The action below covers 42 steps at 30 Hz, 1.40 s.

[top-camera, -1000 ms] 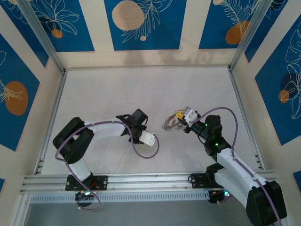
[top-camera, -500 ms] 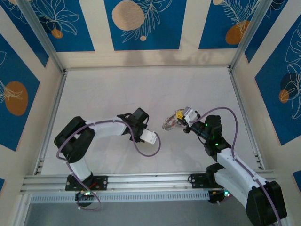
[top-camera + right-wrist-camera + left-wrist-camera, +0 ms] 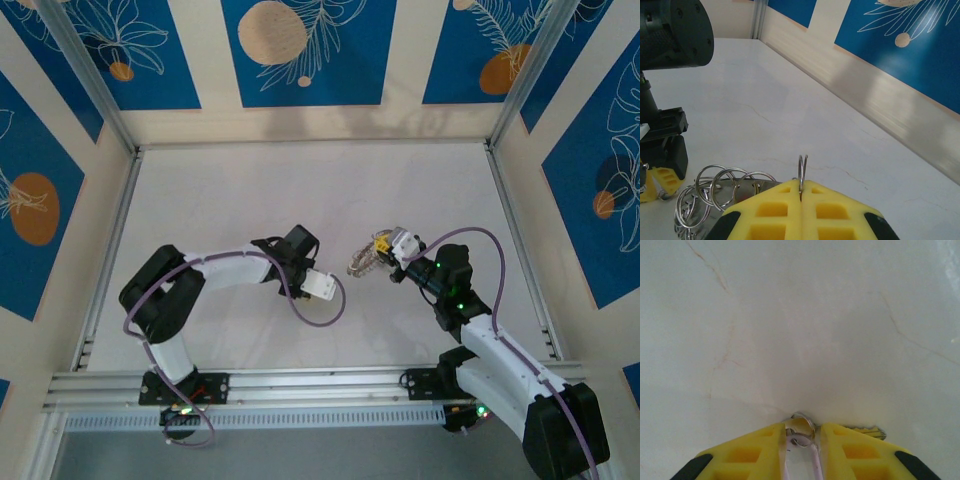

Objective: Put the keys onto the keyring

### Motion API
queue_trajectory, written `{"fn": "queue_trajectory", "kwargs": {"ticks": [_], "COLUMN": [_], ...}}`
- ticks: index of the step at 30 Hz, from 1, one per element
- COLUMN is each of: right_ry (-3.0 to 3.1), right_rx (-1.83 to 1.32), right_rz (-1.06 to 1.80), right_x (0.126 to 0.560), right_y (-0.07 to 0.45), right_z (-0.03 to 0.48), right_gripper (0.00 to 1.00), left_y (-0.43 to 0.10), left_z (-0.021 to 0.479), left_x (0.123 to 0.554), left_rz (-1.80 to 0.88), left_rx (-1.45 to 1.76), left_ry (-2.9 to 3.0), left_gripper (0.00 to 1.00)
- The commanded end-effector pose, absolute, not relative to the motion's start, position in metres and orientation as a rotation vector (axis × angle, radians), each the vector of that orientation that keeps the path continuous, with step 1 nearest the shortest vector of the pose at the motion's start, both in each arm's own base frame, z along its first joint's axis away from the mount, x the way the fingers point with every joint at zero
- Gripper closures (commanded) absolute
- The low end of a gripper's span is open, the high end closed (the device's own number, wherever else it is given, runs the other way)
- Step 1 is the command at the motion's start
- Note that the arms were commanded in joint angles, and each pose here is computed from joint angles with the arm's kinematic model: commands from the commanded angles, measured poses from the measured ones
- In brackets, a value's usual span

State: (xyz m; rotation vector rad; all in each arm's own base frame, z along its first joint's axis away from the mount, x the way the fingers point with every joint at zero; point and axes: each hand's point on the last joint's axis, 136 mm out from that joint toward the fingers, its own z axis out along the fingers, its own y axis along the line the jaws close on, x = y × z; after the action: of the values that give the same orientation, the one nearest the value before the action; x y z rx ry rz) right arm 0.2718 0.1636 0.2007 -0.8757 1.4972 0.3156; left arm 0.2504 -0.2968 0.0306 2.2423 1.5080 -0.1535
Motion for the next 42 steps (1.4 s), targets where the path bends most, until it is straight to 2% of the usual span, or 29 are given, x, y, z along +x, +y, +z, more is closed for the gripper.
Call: {"fn": "queue_trajectory", "kwargs": {"ticks": [1, 17, 25, 34, 42], "right_ry": [1.449, 1.454, 1.456, 1.458, 1.457], "right_rx": [-0.856, -0.848, -0.843, -0.836, -0.833], "right_rz": [0.323, 0.323, 0.32, 0.319, 0.317], "right_x": [0.272, 0.274, 0.274, 0.275, 0.275], "right_y": [0.164, 0.163, 0.162, 0.161, 0.16], "right_z": [0.214, 0.213, 0.213, 0.214, 0.214], "right_gripper": [1.0, 1.0, 1.0, 1.0, 1.0], "left_y": [-0.301, -0.292, -0.296, -0.294, -0.297], "left_z": [0.041, 0.022, 0.025, 0.02, 0.029], "left_x": [0.248, 0.247, 0.26, 0.255, 0.259], "left_rz": [-0.26, -0.24, -0.186, -0.204, -0.192], "left_rx": [2.203, 2.232, 2.208, 2.235, 2.211], "left_ry": [1.551, 1.574, 1.575, 1.581, 1.56], "left_gripper": [0.75, 0.7, 0.72, 0.72, 0.8]}}
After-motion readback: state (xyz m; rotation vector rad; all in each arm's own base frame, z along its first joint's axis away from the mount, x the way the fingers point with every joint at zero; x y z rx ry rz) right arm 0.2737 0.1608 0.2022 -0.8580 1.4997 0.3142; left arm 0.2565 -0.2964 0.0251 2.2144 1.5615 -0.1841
